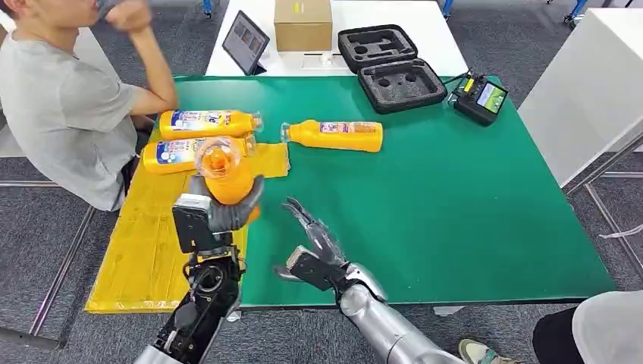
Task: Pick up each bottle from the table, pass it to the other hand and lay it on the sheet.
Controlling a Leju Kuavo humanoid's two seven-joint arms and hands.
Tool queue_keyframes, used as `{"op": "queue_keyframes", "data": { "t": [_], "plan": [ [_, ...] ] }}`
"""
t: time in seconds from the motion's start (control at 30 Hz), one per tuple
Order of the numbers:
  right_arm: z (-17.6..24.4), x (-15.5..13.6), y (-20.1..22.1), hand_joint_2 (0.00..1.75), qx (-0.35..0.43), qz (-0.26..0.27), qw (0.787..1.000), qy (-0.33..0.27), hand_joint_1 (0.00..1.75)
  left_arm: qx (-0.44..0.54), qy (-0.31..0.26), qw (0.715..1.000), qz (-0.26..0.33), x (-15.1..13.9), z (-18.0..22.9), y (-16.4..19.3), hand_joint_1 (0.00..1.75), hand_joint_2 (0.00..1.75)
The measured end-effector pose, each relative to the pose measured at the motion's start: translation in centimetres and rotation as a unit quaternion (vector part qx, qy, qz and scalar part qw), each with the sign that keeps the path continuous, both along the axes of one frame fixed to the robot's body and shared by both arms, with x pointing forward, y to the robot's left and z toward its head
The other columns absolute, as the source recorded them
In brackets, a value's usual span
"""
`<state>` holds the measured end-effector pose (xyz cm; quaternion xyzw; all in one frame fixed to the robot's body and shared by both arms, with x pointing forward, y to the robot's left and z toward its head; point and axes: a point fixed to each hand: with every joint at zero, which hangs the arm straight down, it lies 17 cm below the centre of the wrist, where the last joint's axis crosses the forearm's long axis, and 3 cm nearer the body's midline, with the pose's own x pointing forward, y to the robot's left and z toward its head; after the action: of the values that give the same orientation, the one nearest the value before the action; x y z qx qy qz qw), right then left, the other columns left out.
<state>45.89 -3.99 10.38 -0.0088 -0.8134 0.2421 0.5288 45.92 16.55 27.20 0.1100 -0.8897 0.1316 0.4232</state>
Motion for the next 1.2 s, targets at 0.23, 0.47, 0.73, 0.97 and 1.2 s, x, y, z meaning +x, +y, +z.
{"op": "queue_keyframes", "data": {
  "t": [0.23,0.47,0.73,0.97,1.2],
  "plan": [
    [-0.1,-0.3,0.0,1.75,0.003,0.0,1.0,0.0,0.0,0.222,-0.08,0.97,0.062,-1.7,3.2,-1.9,1.75,1.75],
    [-0.7,-0.9,-0.6,1.75,0.005,-0.002,1.0,0.005,0.0,0.481,-0.061,0.868,0.112,0.3,-1.7,-3.7,1.75,1.75],
    [-1.1,-0.9,-1.2,1.75,0.006,-0.005,1.0,0.009,0.0,0.52,0.036,0.844,0.125,2.9,-6.6,-1.5,1.75,1.75],
    [-1.3,-1.1,-0.9,1.75,0.015,0.005,1.0,0.02,0.0,0.537,0.134,0.821,0.139,5.2,-10.5,0.7,1.75,1.75],
    [-1.3,-1.2,-0.8,1.75,0.017,0.009,1.0,0.022,0.0,0.549,0.149,0.811,0.135,5.4,-11.9,1.5,1.75,1.75]
  ]
}}
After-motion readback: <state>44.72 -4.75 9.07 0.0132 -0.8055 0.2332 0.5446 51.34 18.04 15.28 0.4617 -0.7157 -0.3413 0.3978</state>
